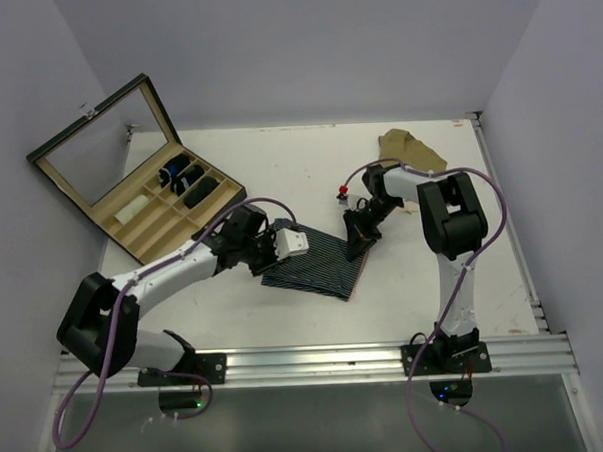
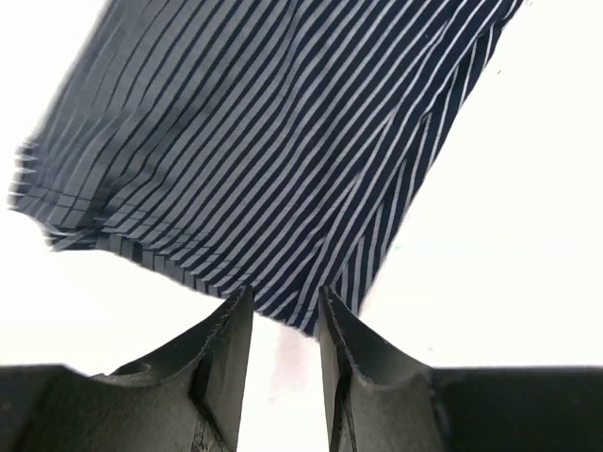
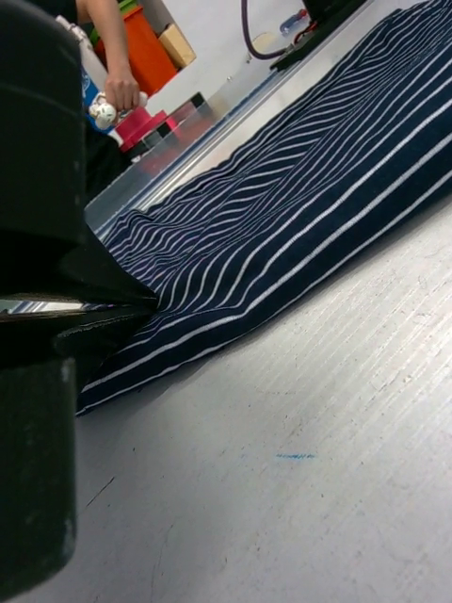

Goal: Roll the underwear
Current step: Fold the underwear

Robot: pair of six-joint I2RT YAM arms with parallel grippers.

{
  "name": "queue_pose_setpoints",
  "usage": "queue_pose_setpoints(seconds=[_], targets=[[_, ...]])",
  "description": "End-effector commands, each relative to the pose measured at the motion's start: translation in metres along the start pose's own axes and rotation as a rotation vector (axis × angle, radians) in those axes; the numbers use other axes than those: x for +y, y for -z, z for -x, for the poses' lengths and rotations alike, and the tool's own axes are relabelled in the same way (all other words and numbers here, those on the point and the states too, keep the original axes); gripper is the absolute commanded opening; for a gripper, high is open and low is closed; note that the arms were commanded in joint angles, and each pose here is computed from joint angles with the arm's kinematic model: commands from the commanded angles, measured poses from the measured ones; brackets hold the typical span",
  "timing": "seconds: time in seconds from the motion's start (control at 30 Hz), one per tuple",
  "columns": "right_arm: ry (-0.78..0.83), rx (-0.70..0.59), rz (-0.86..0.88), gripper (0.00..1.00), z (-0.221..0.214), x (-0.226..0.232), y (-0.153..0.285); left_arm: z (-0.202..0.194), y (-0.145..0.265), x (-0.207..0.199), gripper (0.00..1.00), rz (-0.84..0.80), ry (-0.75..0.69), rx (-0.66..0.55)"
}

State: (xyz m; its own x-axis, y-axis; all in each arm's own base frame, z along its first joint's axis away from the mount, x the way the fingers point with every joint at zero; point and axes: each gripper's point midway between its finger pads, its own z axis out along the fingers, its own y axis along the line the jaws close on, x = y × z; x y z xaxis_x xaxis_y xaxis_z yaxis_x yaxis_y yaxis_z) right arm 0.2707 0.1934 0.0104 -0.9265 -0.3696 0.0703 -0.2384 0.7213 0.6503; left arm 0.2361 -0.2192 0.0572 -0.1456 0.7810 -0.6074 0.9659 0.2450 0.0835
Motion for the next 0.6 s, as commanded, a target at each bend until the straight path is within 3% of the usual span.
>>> queue_pose_setpoints(seconds=[0.0, 0.13, 0.23, 0.3, 0.4, 0.5, 0.57], targets=[[0.073, 0.001, -0.099, 0.10, -0.002, -0.017, 0.001, -0.003, 0.014, 0.011, 0.36, 0.054, -0.161, 0.013], [0.197, -0.138, -0.074, 0.14, 0.017, 0.014, 0.030, -0.012, 0.019, 0.011, 0.31, 0.079, -0.098, 0.027], [0.288, -0.304, -0.034, 0.15, 0.039, 0.055, 0.061, -0.001, 0.031, 0.031, 0.32, 0.032, 0.127, -0.091], [0.319, -0.378, 0.024, 0.14, 0.045, 0.088, 0.077, -0.002, 0.046, 0.049, 0.35, -0.082, 0.369, -0.228], [0.345, -0.432, 0.092, 0.13, 0.050, 0.127, 0.071, 0.006, 0.067, 0.081, 0.39, -0.161, 0.584, -0.406], [0.424, -0.428, 0.117, 0.21, 0.048, 0.166, 0.045, 0.013, 0.067, 0.081, 0.45, -0.264, 0.686, -0.484], [0.477, -0.409, 0.113, 0.21, 0.047, 0.183, 0.018, 0.020, 0.067, 0.079, 0.50, -0.323, 0.698, -0.541]])
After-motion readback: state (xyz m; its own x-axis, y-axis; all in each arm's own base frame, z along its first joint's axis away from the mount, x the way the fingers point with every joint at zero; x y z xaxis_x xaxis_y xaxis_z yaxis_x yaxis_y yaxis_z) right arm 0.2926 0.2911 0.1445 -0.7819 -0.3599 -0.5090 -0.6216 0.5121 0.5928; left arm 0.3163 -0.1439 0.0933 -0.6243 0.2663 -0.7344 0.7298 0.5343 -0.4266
